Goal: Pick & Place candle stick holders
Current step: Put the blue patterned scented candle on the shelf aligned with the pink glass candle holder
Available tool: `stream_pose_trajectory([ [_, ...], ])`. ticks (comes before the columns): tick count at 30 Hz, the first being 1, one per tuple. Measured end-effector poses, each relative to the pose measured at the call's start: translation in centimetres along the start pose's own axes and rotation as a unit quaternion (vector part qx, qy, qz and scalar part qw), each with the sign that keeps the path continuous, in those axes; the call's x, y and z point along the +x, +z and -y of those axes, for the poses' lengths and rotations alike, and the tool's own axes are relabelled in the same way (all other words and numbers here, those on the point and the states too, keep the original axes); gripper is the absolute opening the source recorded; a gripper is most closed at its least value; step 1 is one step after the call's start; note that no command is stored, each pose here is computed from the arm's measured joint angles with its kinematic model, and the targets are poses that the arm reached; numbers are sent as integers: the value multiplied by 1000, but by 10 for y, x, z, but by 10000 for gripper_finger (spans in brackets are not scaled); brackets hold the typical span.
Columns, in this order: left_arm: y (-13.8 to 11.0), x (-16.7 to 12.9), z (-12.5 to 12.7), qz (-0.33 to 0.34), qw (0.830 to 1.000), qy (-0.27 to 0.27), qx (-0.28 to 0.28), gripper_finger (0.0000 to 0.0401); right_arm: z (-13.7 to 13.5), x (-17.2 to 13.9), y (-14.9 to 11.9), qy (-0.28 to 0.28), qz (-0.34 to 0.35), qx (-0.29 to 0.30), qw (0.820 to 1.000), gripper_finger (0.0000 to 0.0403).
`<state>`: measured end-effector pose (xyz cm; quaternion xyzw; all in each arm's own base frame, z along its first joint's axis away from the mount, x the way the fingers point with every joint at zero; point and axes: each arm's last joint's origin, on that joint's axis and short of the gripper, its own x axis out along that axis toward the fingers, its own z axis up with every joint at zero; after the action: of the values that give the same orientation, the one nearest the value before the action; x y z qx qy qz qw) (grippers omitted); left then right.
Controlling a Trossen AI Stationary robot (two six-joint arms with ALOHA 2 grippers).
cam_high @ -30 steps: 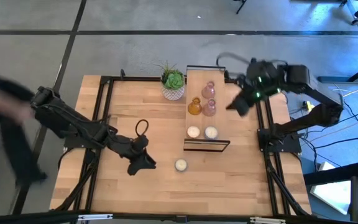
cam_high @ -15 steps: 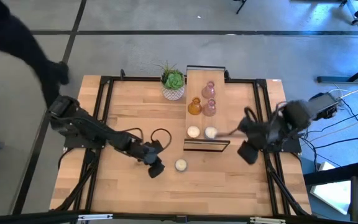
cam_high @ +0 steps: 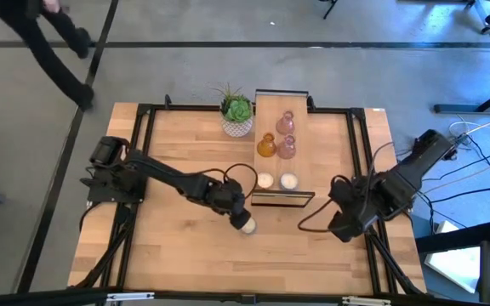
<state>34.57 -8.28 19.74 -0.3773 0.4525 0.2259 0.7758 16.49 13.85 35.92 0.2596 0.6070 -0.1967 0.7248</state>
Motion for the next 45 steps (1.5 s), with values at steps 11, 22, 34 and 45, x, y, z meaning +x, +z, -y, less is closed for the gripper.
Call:
stream_pose_trajectory([
  [11, -39, -21, 27, -125, 986, -112, -9, 244, -1, 11, -14, -21, 22, -40, 999, 225],
  [22, -122, -55, 74, -45, 944, -241, -220, 242, -2, 10, -18, -21, 27, -45, 998, 225],
  [34, -66, -5, 31, -8, 977, -39, -207, 242, -1, 10, -14, -30, 84, -38, 995, 225],
  [45, -22, 27, 11, -6, 983, -4, -184, 242, -2, 10, -10, -25, 90, -22, 995, 225],
])
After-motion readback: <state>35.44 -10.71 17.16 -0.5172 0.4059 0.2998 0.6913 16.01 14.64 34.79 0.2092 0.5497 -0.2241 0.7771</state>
